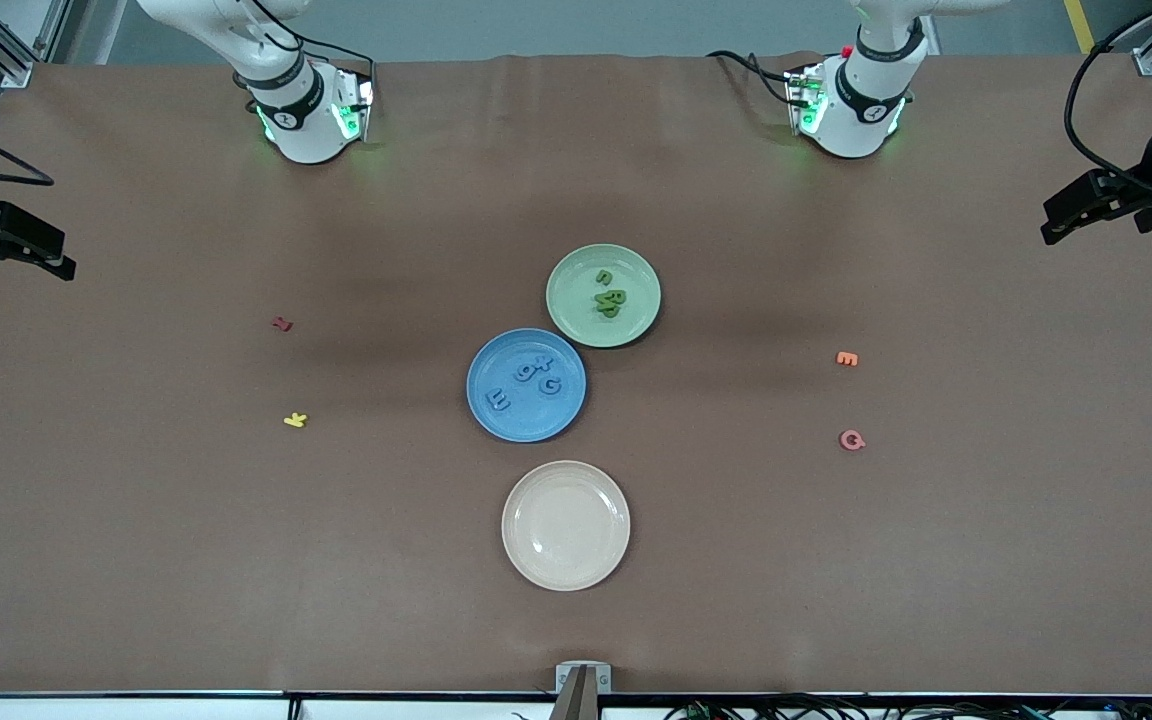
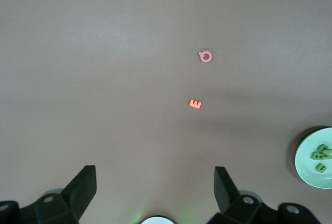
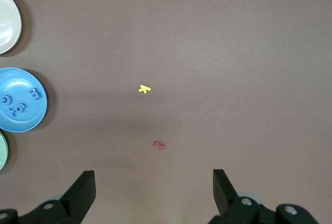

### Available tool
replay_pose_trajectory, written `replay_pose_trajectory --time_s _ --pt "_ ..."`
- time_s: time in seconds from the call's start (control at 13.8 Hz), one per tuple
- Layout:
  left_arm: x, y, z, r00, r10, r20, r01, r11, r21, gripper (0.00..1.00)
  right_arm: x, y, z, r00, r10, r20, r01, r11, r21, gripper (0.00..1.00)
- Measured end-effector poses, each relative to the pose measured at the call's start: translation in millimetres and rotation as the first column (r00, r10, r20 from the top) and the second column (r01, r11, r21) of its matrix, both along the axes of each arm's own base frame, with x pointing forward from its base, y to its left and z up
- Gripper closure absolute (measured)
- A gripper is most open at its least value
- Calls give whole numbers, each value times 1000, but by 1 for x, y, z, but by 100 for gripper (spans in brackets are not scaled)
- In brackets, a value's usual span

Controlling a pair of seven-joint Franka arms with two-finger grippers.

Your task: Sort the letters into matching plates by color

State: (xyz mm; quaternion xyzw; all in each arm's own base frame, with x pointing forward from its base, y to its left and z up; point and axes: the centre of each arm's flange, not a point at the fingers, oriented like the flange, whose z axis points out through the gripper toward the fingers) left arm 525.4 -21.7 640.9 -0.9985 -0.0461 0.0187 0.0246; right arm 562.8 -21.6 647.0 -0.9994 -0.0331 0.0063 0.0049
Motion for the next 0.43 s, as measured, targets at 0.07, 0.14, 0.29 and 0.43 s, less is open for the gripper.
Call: replay_pose_trajectory --time_s 0.07,0.14,0.29,0.43 --pt "0 0 0 1000 -1 0 1 1000 0 0 0 0 0 1000 1 1 -1 1000 0 0" --pt "0 0 0 1000 -1 1 1 1000 0 0 0 0 0 1000 1 1 -1 1000 -1 0" --pt "0 -1 1 1000 -2 1 2 1000 0 0 0 0 1 1000 0 2 0 1000 -2 0" --pt "0 -2 1 1000 -4 1 4 1000 0 0 0 0 1 1000 0 5 0 1000 -3 0"
